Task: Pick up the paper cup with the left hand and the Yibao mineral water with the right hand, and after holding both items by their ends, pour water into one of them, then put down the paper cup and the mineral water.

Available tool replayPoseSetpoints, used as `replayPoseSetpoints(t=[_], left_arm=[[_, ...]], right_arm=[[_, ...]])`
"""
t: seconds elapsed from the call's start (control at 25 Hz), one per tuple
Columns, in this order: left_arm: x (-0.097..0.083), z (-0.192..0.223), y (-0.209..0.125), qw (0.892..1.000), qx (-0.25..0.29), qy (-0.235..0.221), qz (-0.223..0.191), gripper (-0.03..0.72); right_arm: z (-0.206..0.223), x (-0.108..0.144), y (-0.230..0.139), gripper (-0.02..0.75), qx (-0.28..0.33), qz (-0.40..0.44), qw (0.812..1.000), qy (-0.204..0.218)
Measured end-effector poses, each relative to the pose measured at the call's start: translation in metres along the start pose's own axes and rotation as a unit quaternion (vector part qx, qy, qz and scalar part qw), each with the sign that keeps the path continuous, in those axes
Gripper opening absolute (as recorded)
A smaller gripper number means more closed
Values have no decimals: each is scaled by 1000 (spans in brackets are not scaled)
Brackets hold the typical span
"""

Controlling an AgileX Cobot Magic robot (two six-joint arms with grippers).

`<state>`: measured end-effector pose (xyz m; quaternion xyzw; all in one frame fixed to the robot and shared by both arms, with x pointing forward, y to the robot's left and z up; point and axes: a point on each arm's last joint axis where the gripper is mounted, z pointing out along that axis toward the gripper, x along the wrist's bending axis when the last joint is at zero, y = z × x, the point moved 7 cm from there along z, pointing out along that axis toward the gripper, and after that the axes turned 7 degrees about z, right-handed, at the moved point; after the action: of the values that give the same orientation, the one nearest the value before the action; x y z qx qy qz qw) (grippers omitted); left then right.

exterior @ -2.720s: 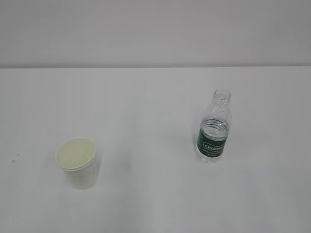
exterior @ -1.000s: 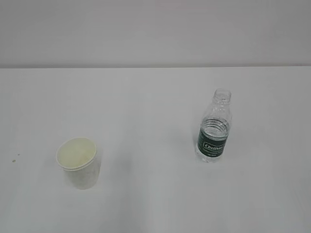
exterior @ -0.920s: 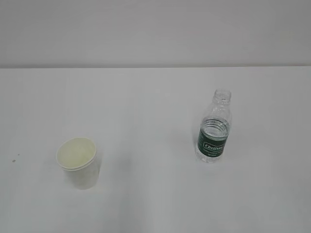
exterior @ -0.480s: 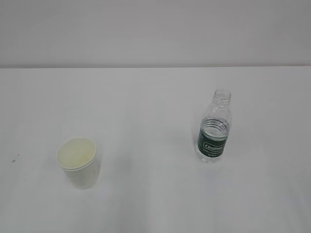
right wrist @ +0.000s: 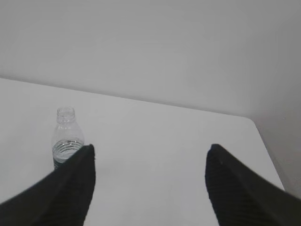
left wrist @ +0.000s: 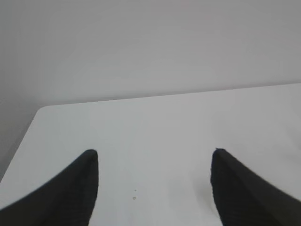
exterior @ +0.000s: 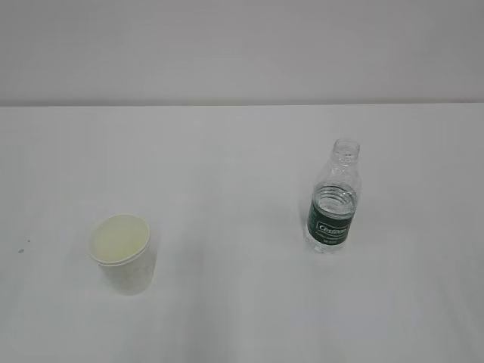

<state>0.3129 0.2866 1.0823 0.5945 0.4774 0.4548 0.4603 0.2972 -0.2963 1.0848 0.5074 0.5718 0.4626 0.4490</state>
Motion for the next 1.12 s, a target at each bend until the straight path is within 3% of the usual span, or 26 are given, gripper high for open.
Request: replayPoseSetpoints(t=[0.88, 1.12], left_arm=[[11, 48, 19, 1000, 9, 14, 2, 530], [9, 50, 18, 1000, 12, 9, -7, 530]], right_arm=[[30, 8, 23, 552, -16, 10, 999, 27], [34, 9, 28, 552, -47, 12, 998, 29]])
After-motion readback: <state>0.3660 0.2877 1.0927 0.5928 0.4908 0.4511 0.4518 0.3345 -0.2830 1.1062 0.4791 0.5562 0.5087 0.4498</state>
